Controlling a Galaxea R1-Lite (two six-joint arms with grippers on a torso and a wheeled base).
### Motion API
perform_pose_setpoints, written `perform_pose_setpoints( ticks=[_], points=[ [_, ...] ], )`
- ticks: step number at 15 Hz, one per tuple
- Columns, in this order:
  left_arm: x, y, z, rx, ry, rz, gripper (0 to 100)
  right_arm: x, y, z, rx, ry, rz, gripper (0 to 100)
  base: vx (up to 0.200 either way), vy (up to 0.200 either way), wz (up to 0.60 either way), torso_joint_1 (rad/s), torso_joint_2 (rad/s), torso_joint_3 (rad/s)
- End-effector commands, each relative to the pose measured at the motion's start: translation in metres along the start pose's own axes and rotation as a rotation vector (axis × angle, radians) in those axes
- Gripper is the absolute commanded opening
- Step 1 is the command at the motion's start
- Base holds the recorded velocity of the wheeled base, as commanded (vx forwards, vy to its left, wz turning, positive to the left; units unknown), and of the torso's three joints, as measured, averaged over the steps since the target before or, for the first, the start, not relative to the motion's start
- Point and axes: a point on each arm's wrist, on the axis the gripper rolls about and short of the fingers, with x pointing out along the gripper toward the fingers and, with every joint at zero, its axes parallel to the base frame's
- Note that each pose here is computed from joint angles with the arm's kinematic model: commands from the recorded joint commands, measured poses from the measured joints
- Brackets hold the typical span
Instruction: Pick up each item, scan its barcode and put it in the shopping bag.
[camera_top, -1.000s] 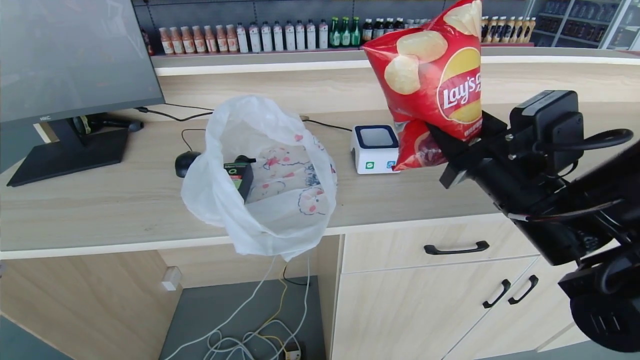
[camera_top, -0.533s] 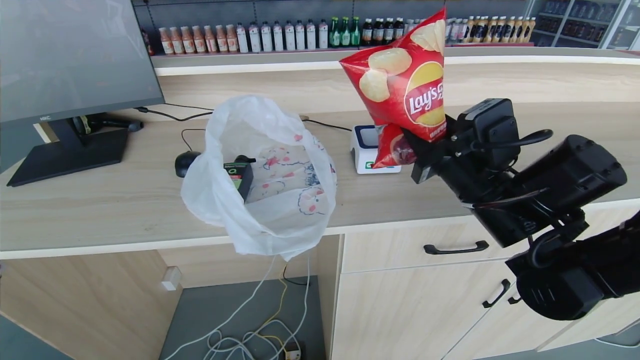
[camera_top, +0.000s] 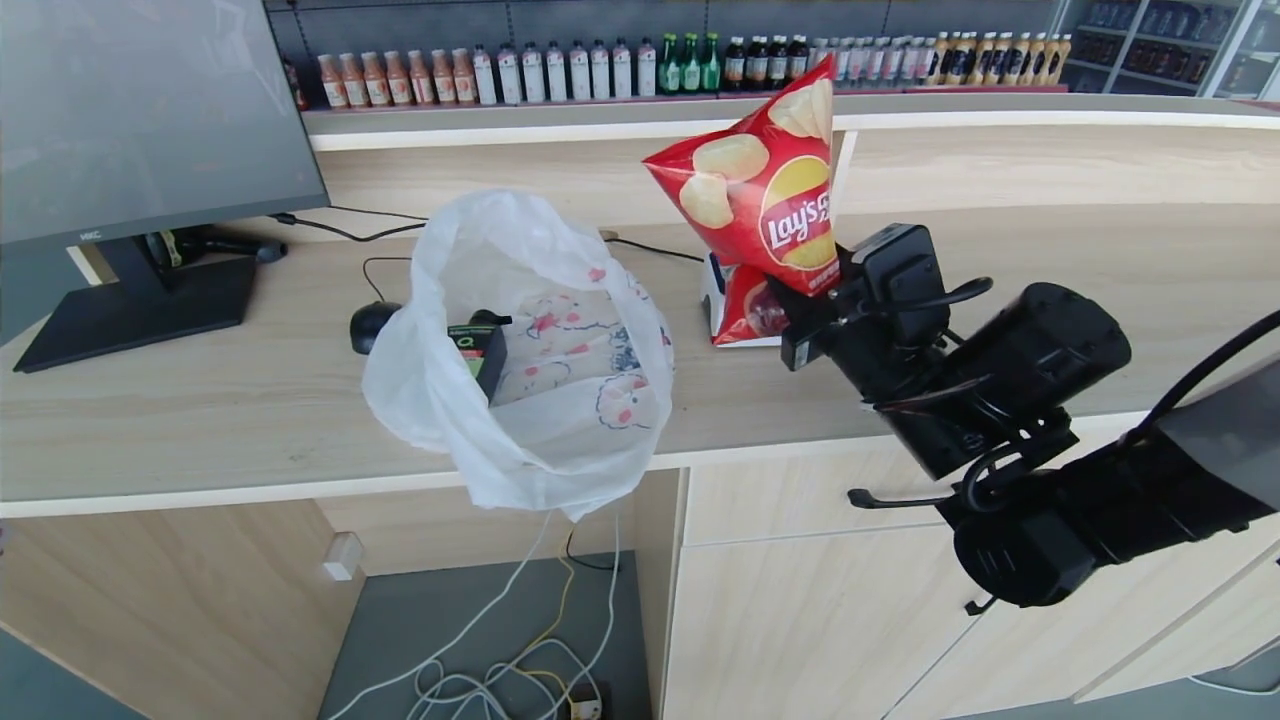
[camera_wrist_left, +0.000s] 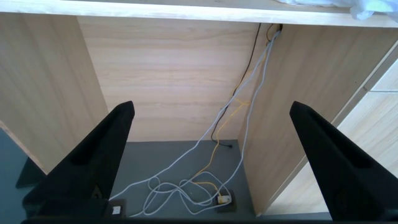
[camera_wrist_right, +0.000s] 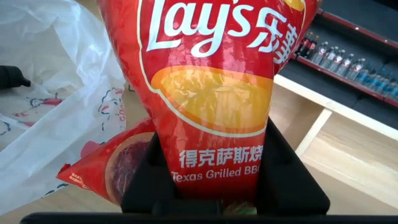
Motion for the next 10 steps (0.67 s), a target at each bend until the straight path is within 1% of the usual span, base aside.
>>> perform_pose_setpoints(
  ticks=[1, 5, 6, 8, 9, 10],
  points=[
    [0.000, 0.000, 0.000, 0.000, 0.000, -0.001, 100, 0.008, 0.003, -0.006, -0.010, -0.020, 0.010, 0, 0.000, 0.000, 0.00, 0.000, 0.00, 0.000],
    [0.000, 0.000, 0.000, 0.000, 0.000, 0.001, 100, 0.016, 0.005, -0.014, -0.045, -0.042, 0.028, 0, 0.000, 0.000, 0.00, 0.000, 0.00, 0.000],
    [0.000, 0.000, 0.000, 0.000, 0.000, -0.001, 100, 0.016, 0.003, -0.016, -0.058, -0.041, 0.026, 0, 0.000, 0.000, 0.00, 0.000, 0.00, 0.000],
    [0.000, 0.000, 0.000, 0.000, 0.000, -0.001, 100, 0.016, -0.017, -0.025, -0.123, -0.046, 0.021, 0, 0.000, 0.000, 0.00, 0.000, 0.00, 0.000],
    [0.000, 0.000, 0.000, 0.000, 0.000, 0.001, 100, 0.016, -0.023, -0.029, -0.165, -0.055, 0.040, 0, 0.000, 0.000, 0.00, 0.000, 0.00, 0.000],
    [0.000, 0.000, 0.000, 0.000, 0.000, -0.001, 100, 0.015, -0.025, -0.035, -0.190, -0.057, 0.057, 0, 0.000, 0.000, 0.00, 0.000, 0.00, 0.000]
  ],
)
